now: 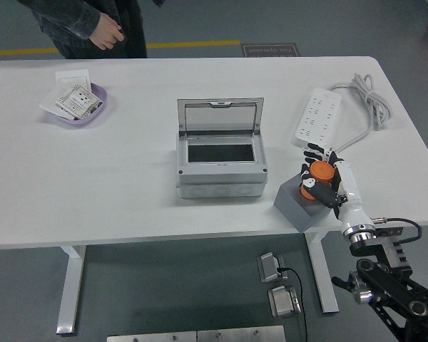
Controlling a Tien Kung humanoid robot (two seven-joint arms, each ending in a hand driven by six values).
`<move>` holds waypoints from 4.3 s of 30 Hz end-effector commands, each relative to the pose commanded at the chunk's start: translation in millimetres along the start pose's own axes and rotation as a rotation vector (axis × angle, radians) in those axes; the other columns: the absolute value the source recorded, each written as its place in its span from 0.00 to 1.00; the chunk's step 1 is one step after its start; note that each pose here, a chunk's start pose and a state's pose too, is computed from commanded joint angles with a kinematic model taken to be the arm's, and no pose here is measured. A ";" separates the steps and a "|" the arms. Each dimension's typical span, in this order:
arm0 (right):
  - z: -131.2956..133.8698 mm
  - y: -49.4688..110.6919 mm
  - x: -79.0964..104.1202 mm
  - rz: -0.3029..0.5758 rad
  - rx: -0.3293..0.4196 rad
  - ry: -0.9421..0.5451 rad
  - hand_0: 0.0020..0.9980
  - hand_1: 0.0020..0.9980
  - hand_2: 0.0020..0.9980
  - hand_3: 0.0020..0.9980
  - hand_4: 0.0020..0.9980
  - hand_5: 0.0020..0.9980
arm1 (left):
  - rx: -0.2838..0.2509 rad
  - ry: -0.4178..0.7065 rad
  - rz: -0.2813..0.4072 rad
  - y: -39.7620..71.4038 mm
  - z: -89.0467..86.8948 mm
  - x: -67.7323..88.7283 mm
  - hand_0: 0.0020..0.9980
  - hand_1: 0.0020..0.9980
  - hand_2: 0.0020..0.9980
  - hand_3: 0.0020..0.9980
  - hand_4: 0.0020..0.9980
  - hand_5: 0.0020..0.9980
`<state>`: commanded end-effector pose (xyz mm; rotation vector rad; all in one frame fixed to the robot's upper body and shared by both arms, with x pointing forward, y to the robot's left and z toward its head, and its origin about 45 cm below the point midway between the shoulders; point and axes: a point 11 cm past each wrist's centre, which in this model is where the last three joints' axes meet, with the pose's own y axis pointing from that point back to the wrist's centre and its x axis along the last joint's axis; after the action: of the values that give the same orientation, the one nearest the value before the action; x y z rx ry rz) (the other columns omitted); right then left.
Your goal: Pick up the cylinder from the cube,place it in the box,flap close box
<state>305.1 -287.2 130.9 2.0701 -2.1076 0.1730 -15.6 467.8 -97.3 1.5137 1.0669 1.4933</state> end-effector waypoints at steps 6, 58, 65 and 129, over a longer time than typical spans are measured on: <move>-4.7 -1.1 0.4 0.003 0.012 -0.005 0.79 0.72 0.69 0.67 0.15 0.10 | 0.000 -0.001 -0.002 0.0 -0.1 -1.1 0.62 0.65 0.58 0.56 0.59 0.07; -107.2 -84.1 -107.4 -0.271 0.264 0.557 0.00 0.04 0.39 0.28 0.12 0.00 | -0.003 0.006 0.015 0.0 0.7 4.5 0.62 0.67 0.59 0.57 0.63 0.10; -112.2 -93.1 -132.7 -0.358 0.312 0.717 0.00 0.04 0.39 0.28 0.12 0.00 | 0.000 0.004 0.014 -0.1 -0.4 4.2 0.62 0.67 0.59 0.57 0.63 0.10; -89.1 -124.2 -147.3 -0.510 0.266 1.044 0.63 0.57 0.59 0.64 0.94 0.70 | -0.021 -0.033 -0.007 1.2 12.2 -2.1 0.62 0.67 0.59 0.56 0.62 0.11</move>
<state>435.4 -127.4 181.4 1.8893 -0.9516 1.1855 -3.3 466.0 -97.6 1.5136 1.0334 1.4652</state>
